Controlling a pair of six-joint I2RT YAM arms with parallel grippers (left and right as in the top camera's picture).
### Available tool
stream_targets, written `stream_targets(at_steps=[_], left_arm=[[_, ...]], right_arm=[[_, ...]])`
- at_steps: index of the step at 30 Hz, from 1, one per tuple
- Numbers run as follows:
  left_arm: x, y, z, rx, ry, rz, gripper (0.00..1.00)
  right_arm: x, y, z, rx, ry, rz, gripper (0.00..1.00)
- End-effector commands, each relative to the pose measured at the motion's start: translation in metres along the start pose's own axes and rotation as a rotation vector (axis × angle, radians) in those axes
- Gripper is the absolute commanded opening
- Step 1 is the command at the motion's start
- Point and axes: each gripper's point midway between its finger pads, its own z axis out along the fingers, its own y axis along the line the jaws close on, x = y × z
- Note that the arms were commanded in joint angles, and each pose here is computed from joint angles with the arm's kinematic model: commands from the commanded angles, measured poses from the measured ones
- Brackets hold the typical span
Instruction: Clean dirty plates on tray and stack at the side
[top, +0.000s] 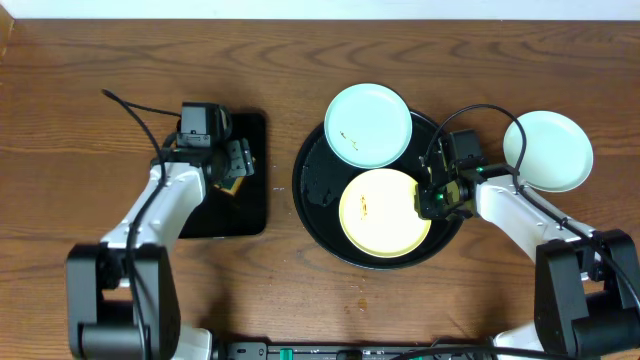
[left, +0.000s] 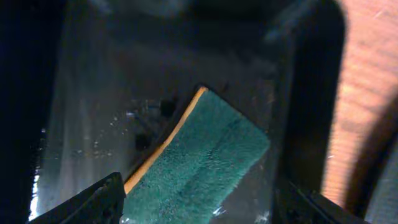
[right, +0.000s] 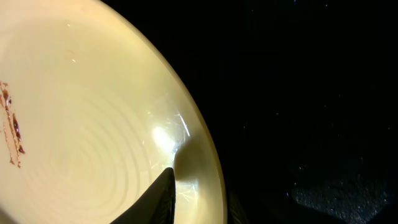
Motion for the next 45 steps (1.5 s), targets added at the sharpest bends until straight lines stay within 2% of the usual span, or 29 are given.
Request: stream_targets(at_steps=[1,5,7,8,12,13,14,16,17,18,19,21,22,24,25,26,27,29,30,31,35,38,40,45], left_arm=[[0.017,0.005,0.019,-0.02,0.064,0.039,0.79],[0.027,0.008,0.037,-0.029,0.108,0.065,0.79],[0.032,0.009,0.041,-0.034,0.129,0.064,0.73],[0.034,0.009,0.04,-0.035,0.137,0.064,0.66],[0.039,0.011,0.038,-0.039,0.158,0.064,0.2],[0.042,0.011,0.037,-0.04,0.169,0.064,0.12],[0.045,0.01,0.036,-0.034,0.183,0.062,0.08],[0.053,0.007,0.033,-0.014,0.217,0.059,0.08],[0.056,0.006,0.031,-0.003,0.232,0.056,0.15],[0.059,0.004,0.029,0.005,0.244,0.052,0.43],[0.061,0.005,0.026,0.002,0.252,0.038,0.62],[0.063,0.005,0.021,-0.001,0.262,0.031,0.71],[0.065,0.006,0.019,-0.003,0.269,0.031,0.72],[0.07,0.007,0.015,-0.008,0.289,0.03,0.7],[0.072,0.008,0.014,-0.01,0.298,0.03,0.59],[0.073,0.008,0.014,-0.012,0.304,0.03,0.41],[0.074,0.008,0.013,-0.013,0.308,0.03,0.28],[0.076,0.009,0.013,-0.015,0.316,0.03,0.18],[0.077,0.009,0.012,-0.017,0.322,0.029,0.19],[0.08,0.01,0.012,-0.019,0.333,0.029,0.14],[0.095,0.014,0.006,-0.035,0.399,0.026,0.14],[0.108,0.017,0.0,-0.049,0.457,0.024,0.26],[0.114,0.019,-0.004,-0.057,0.487,0.022,0.29],[0.128,0.022,-0.012,-0.072,0.55,0.02,0.29]], right_arm=[[0.007,-0.001,0.004,0.018,0.017,-0.015,0.25],[0.007,-0.001,0.004,0.018,0.017,-0.015,0.25],[0.007,-0.001,0.004,0.018,0.017,-0.015,0.25],[0.007,-0.001,0.004,0.018,0.017,-0.015,0.25],[0.007,-0.001,0.004,0.018,0.017,-0.015,0.25],[0.007,-0.001,0.004,0.018,0.017,-0.015,0.25],[0.007,-0.001,0.004,0.018,0.017,-0.015,0.25],[0.007,-0.001,0.004,0.018,0.017,-0.015,0.25],[0.007,-0.001,0.004,0.018,0.017,-0.015,0.25],[0.007,-0.001,0.004,0.018,0.017,-0.015,0.25],[0.007,-0.001,0.004,0.018,0.016,-0.015,0.25],[0.007,-0.001,0.004,0.018,0.017,-0.015,0.25],[0.007,-0.001,0.004,0.018,0.017,-0.015,0.25],[0.007,-0.001,0.004,0.018,0.017,-0.015,0.25],[0.007,-0.001,0.004,0.018,0.017,-0.015,0.25],[0.007,-0.001,0.004,0.018,0.017,-0.015,0.25],[0.007,-0.001,0.004,0.018,0.017,-0.015,0.25],[0.007,-0.001,0.004,0.018,0.017,-0.015,0.25],[0.007,-0.001,0.004,0.018,0.017,-0.015,0.25],[0.007,-0.001,0.004,0.018,0.017,-0.015,0.25],[0.007,-0.001,0.004,0.018,0.017,-0.015,0.25],[0.007,-0.001,0.004,0.018,0.017,-0.015,0.26],[0.007,-0.001,0.004,0.018,0.017,-0.015,0.26],[0.007,-0.001,0.004,0.018,0.017,-0.015,0.26]])
